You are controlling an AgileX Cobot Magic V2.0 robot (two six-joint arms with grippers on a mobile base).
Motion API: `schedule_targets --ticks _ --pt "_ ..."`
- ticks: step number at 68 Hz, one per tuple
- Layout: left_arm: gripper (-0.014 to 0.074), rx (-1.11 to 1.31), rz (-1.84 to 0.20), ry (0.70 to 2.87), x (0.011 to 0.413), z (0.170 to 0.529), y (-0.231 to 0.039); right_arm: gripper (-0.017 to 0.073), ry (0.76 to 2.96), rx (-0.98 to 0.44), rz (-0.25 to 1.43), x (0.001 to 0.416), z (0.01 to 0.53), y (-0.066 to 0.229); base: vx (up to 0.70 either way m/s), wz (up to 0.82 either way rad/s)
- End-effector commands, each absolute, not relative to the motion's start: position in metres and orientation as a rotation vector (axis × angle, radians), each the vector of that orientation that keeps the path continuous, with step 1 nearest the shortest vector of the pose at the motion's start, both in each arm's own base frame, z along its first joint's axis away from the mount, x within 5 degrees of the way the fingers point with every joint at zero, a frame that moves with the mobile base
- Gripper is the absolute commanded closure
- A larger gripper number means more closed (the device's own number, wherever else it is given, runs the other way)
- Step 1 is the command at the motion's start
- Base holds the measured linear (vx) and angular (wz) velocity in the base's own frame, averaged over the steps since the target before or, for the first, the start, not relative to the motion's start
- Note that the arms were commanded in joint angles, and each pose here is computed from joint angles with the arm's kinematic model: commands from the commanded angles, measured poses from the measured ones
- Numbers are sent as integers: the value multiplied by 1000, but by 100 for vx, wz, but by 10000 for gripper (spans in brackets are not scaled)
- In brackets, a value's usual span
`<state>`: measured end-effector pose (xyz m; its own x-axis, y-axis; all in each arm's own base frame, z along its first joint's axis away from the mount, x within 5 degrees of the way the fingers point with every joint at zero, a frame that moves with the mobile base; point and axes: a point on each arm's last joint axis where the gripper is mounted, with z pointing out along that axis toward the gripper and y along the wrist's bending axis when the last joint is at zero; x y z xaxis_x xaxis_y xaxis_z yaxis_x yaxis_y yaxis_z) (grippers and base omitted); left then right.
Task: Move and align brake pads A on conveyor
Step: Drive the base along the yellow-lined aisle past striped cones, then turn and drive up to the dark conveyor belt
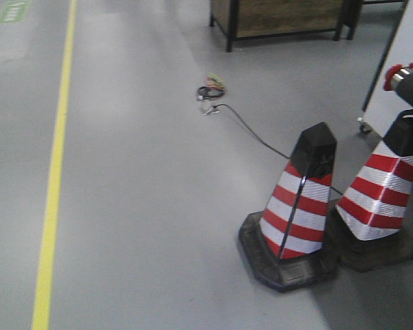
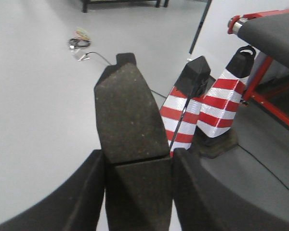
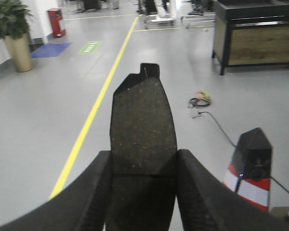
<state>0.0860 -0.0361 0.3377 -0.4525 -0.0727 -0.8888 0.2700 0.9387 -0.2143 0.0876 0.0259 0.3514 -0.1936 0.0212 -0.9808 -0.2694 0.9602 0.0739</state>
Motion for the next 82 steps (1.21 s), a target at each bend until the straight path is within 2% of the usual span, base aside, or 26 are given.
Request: schedule_targets --ticks 1,82 --pt "469 150 -440 1893 87 354 -38 499 1625 -176 269 88 370 26 44 -46" --pt "469 150 -440 1893 87 354 -38 499 1625 -176 269 88 370 26 33 -60"
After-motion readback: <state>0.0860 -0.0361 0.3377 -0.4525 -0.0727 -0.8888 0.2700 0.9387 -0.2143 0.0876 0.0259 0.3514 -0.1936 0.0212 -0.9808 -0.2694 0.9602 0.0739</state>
